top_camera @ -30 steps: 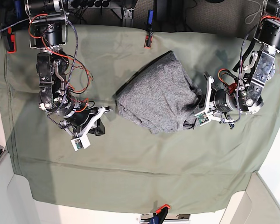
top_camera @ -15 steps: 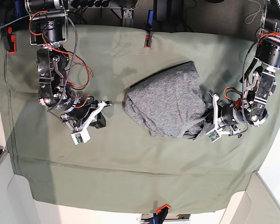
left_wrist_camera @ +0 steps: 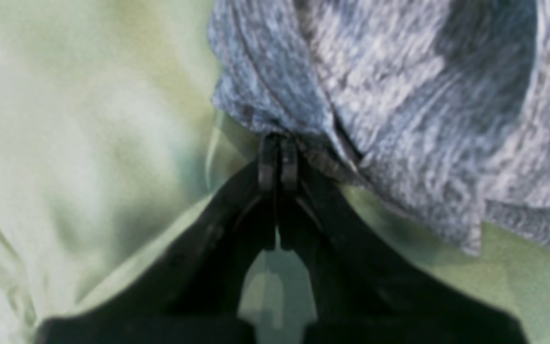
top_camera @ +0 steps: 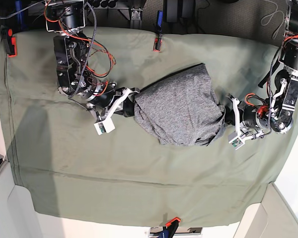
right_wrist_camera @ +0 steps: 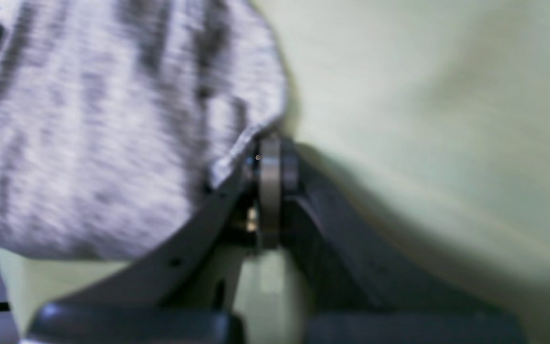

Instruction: Fold the T-shirt properly

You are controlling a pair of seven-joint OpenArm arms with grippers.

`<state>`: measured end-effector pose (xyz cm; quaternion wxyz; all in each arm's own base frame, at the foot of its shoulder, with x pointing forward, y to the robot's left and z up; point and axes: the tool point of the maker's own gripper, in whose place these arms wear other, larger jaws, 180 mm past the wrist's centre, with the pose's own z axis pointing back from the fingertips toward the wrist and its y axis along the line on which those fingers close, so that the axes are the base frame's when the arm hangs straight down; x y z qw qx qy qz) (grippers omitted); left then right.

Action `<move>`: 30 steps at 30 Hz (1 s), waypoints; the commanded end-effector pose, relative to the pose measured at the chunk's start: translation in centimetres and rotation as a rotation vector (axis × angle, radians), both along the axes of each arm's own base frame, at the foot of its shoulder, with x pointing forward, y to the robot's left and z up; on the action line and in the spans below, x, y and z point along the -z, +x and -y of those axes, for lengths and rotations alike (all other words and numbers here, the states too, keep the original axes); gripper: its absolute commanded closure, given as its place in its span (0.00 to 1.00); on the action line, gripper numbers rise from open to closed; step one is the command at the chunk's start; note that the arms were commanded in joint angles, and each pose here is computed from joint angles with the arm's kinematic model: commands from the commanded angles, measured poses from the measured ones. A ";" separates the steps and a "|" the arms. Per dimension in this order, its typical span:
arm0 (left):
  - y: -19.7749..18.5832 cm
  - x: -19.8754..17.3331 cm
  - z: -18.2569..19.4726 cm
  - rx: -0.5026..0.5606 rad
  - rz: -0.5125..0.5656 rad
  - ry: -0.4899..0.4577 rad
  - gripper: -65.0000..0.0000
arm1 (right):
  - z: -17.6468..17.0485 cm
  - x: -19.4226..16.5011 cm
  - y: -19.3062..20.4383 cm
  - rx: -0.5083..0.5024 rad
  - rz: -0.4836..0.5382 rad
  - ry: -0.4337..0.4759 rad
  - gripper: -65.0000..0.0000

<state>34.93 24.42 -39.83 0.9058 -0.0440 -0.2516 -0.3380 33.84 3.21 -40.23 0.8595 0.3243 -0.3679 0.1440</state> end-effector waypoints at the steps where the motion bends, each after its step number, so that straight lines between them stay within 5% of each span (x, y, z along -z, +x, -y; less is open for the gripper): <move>1: 1.0 -1.4 -0.5 0.002 0.037 0.000 1.00 | -1.5 -2.1 0.9 -0.021 0.054 0.046 1.00; 11: 1.3 -1.5 -1.1 0.025 0.061 0.049 1.00 | -9.4 -2.0 -4.5 -0.277 0.047 0.042 1.00; 16: 1.8 -1.7 -1.6 0.041 0.090 0.086 1.00 | -12.5 -2.4 -7.8 -0.311 0.014 0.111 1.00; 24: 2.6 -3.3 -3.5 -0.005 0.134 0.095 0.99 | -11.0 -5.1 -7.8 -0.274 0.143 0.046 1.00; 30: 3.4 -7.3 -6.3 -0.149 0.174 -0.035 0.76 | -7.2 -7.6 -5.3 -0.192 0.238 -0.003 1.00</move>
